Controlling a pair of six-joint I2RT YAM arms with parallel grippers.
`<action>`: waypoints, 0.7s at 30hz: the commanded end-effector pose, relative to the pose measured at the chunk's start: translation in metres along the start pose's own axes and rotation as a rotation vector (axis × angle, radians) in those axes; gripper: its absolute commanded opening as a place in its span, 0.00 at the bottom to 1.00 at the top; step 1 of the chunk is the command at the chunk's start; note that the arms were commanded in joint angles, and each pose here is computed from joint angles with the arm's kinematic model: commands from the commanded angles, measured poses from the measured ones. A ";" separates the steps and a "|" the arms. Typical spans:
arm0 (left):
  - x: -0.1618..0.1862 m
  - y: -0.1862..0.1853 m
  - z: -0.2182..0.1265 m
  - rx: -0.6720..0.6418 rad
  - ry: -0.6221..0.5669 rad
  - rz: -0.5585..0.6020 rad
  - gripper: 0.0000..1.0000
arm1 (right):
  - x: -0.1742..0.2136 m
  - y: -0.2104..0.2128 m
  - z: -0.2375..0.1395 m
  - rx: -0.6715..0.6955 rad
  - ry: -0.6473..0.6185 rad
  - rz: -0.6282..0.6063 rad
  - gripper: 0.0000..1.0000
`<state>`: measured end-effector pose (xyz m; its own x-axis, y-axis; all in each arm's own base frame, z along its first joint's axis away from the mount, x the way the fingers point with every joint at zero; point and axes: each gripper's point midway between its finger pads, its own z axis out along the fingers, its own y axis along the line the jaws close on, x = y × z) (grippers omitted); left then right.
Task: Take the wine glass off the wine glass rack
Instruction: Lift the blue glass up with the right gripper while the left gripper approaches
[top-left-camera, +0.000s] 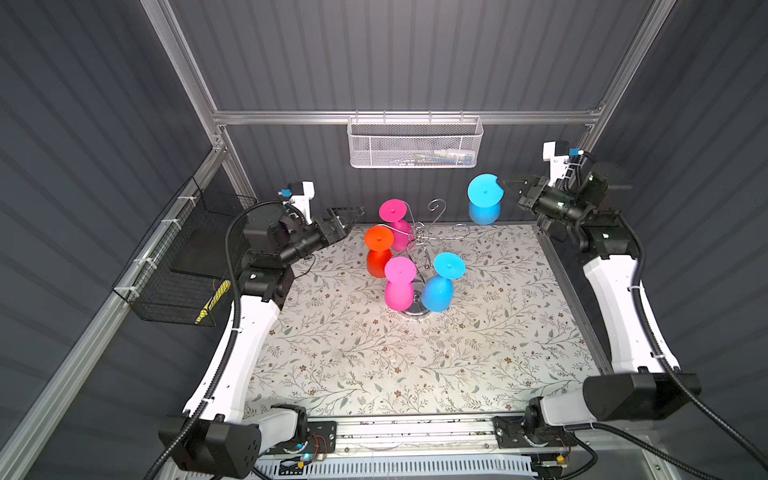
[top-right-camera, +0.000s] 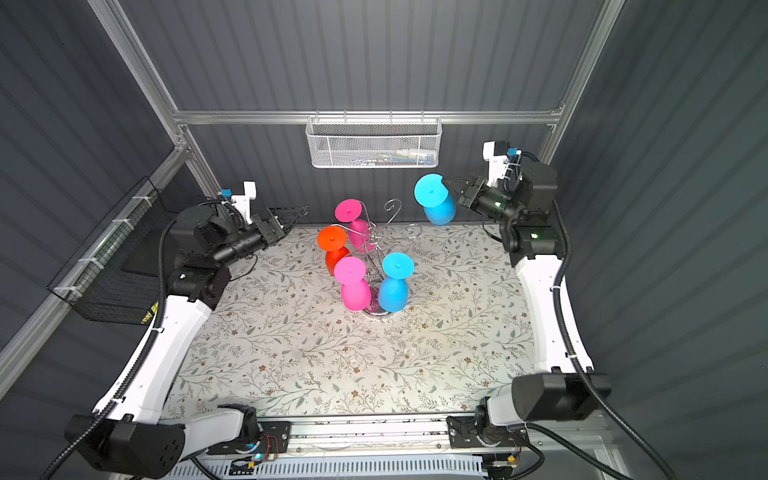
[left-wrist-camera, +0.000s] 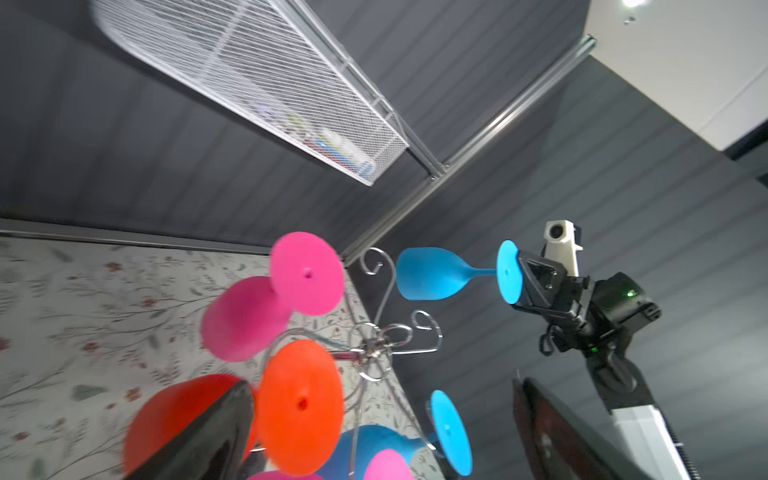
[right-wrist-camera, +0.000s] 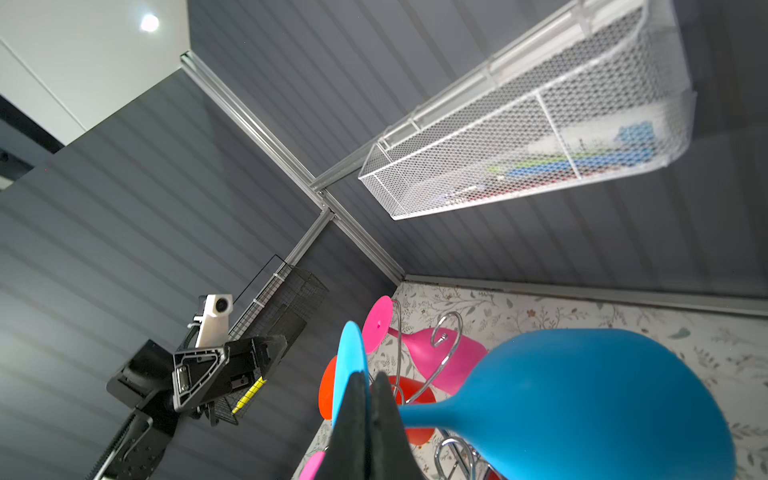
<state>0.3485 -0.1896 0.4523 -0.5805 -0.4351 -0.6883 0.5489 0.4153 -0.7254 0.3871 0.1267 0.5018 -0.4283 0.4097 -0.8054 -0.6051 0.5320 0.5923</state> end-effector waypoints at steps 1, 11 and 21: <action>-0.011 -0.044 0.014 0.182 0.029 -0.063 1.00 | -0.011 0.037 -0.012 -0.068 -0.084 -0.272 0.00; 0.019 -0.091 0.064 0.394 0.151 -0.172 1.00 | 0.041 0.101 -0.023 -0.268 -0.068 -0.680 0.00; 0.054 -0.129 0.088 0.540 0.225 -0.179 1.00 | 0.083 0.131 -0.028 -0.443 -0.079 -0.910 0.00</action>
<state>0.3134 -0.3338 0.4855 -0.8021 -0.2607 -0.5373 0.5719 -0.0759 -0.8168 0.2731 0.2061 0.5012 0.1947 0.0578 -0.9792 -0.9100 0.3832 -0.1583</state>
